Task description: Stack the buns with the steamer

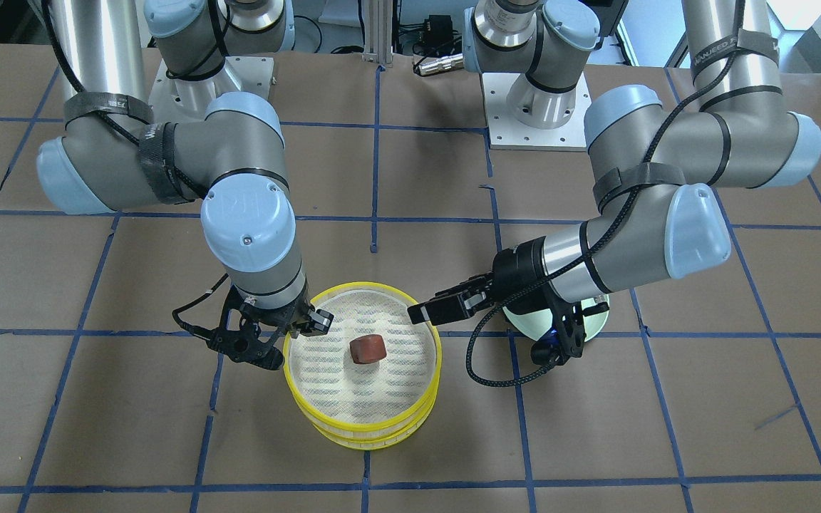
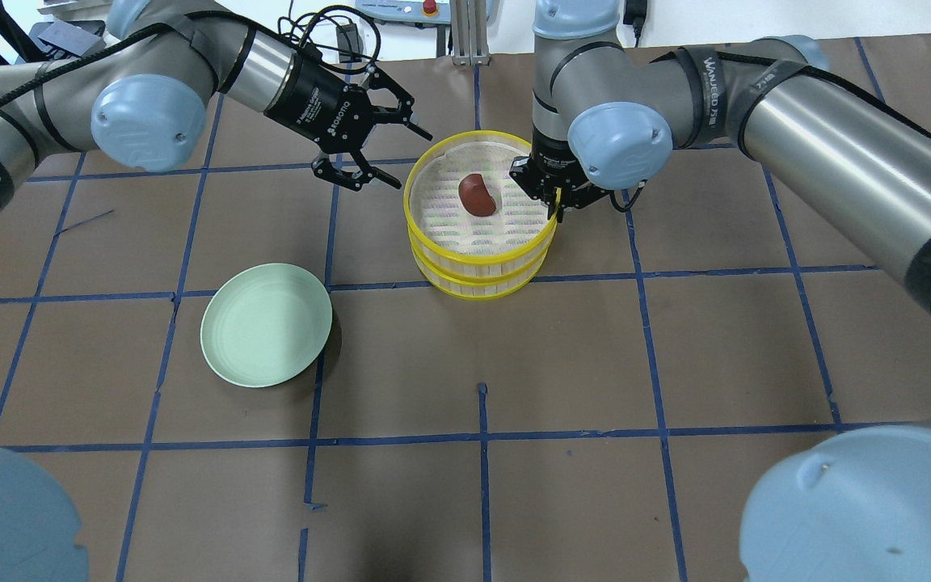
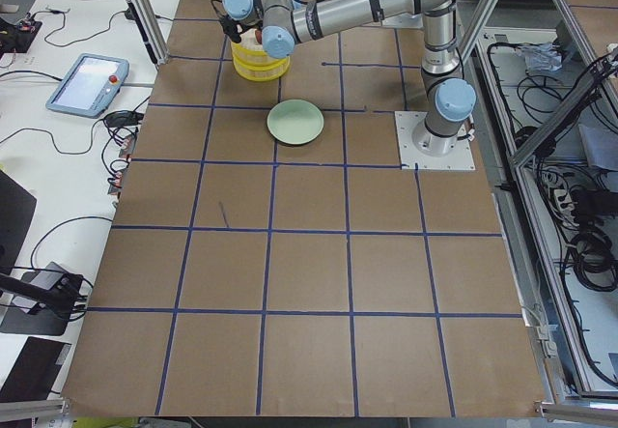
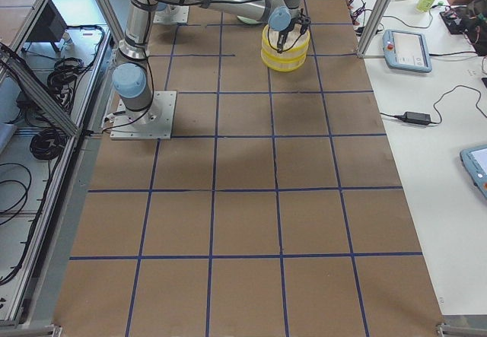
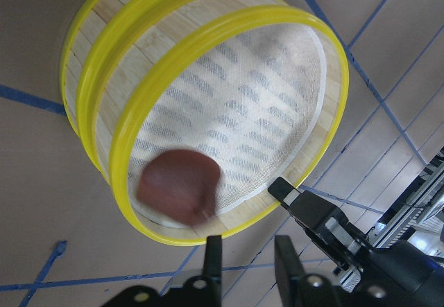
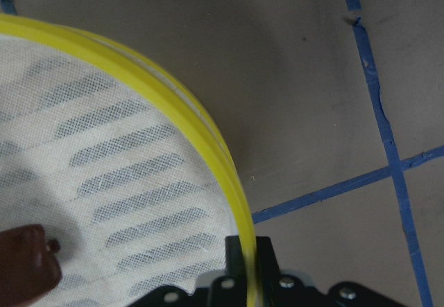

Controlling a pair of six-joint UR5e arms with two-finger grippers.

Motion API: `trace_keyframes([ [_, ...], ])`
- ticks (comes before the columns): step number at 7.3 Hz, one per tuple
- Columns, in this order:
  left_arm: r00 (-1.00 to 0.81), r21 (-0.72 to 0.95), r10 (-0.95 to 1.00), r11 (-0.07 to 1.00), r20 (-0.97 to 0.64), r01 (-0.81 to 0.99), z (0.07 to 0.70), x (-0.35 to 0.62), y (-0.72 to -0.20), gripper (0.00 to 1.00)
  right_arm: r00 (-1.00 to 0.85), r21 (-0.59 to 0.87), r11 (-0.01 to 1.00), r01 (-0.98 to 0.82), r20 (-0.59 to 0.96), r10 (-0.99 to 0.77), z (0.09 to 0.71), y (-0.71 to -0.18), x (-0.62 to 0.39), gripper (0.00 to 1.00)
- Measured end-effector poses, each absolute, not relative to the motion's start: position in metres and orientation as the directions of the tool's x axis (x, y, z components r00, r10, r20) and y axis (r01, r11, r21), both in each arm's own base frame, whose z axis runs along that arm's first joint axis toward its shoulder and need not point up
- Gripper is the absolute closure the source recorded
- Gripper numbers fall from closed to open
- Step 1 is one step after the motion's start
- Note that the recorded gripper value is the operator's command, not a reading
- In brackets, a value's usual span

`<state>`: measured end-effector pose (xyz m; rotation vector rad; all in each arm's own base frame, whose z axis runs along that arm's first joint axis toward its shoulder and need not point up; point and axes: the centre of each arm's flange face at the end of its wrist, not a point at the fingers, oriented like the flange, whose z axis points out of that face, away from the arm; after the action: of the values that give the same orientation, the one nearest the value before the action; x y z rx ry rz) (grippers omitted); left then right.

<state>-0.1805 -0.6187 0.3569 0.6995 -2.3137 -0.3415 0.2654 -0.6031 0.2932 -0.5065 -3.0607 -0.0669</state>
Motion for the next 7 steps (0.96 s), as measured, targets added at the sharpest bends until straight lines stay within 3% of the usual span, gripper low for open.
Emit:
trace_keyframes([
  [2, -0.738, 0.256, -0.485, 0.875, 0.470, -0.412, 0.413, -0.176, -0.592, 0.05, -0.946, 0.035, 0.946, 0.322, 0.044, 0.321, 0.293, -0.603, 0.266, 0.93],
  [4, -0.892, 0.096, -0.319, 0.948, 0.321, -0.304, 0.473, -0.163, -0.539, 0.00, -0.947, 0.025, 0.947, 0.321, 0.036, 0.320, 0.292, -0.605, 0.266, 0.88],
  [7, -0.991, 0.034, -0.119, 0.993, 0.067, -0.117, 0.489, -0.137, -0.505, 0.00, -0.950, 0.021, 0.950, 0.310, 0.032, 0.310, 0.286, -0.607, 0.267, 0.24],
])
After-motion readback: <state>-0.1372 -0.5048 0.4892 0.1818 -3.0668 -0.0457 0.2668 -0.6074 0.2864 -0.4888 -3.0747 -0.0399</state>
